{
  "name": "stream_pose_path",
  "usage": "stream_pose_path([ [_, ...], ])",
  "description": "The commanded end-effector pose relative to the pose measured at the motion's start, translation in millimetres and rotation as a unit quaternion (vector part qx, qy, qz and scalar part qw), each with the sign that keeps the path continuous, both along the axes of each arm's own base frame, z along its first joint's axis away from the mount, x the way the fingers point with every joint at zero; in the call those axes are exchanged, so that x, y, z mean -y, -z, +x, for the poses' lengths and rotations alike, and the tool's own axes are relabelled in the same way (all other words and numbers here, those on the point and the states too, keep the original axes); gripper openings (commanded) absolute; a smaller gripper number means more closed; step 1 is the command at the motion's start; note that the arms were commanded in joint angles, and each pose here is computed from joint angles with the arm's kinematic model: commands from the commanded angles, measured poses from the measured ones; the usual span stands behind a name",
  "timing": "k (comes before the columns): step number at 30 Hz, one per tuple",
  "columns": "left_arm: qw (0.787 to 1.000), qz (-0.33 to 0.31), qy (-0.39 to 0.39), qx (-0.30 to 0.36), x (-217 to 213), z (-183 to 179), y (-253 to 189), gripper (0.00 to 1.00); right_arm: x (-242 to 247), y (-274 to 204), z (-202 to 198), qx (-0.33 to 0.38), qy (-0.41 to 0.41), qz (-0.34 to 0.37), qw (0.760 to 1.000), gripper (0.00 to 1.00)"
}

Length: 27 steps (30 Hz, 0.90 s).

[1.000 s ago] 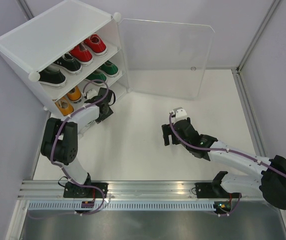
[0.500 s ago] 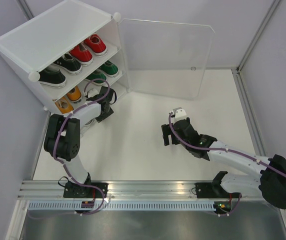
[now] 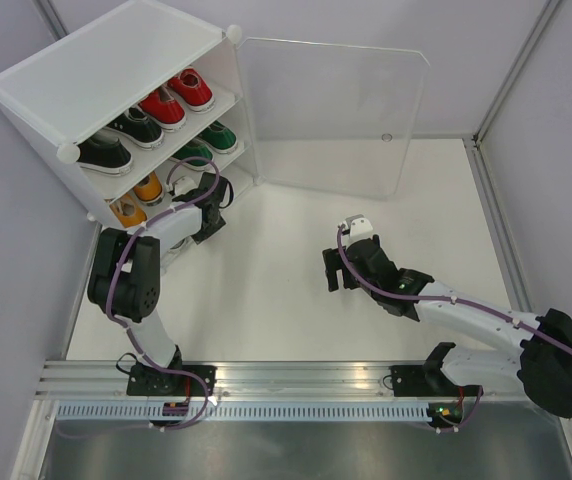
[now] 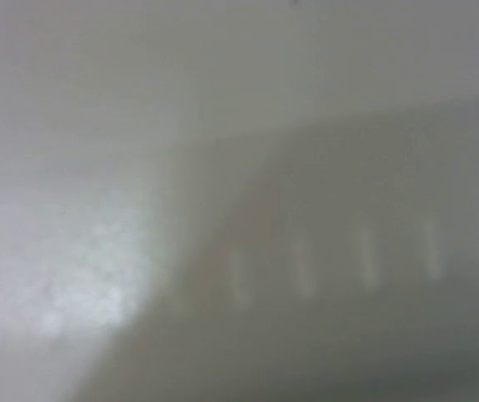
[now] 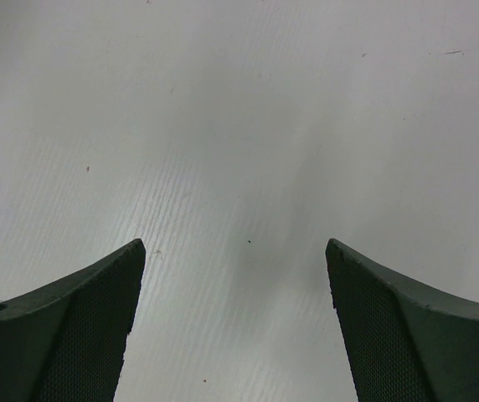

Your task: Place and organize the shoes in the shoe cabinet

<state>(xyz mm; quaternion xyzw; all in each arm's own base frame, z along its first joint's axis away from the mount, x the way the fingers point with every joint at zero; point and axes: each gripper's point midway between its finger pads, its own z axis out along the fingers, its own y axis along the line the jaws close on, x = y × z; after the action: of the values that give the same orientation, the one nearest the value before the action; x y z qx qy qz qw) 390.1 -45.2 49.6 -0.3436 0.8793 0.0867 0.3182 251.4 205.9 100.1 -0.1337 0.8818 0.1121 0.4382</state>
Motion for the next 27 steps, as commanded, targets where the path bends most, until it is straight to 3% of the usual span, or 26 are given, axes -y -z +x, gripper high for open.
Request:
stream_pose_path([
  [1,0.986,0.06,-0.078,0.136,-49,48,-65,0.39,-5,-5,5,0.011,-0.004,0.009,1.0,0.92],
  [11,0.984,0.047,-0.07,0.159,-45,50,-87,0.39,-6,-3,5,0.01,-0.006,0.01,1.0,0.92],
  [20,0.991,0.032,-0.067,0.113,-39,32,-44,0.55,-7,-2,4,0.007,-0.008,0.01,1.0,0.92],
  [27,0.994,0.035,-0.051,0.087,-23,16,-34,0.74,-8,-3,4,0.007,-0.01,0.013,1.0,0.92],
])
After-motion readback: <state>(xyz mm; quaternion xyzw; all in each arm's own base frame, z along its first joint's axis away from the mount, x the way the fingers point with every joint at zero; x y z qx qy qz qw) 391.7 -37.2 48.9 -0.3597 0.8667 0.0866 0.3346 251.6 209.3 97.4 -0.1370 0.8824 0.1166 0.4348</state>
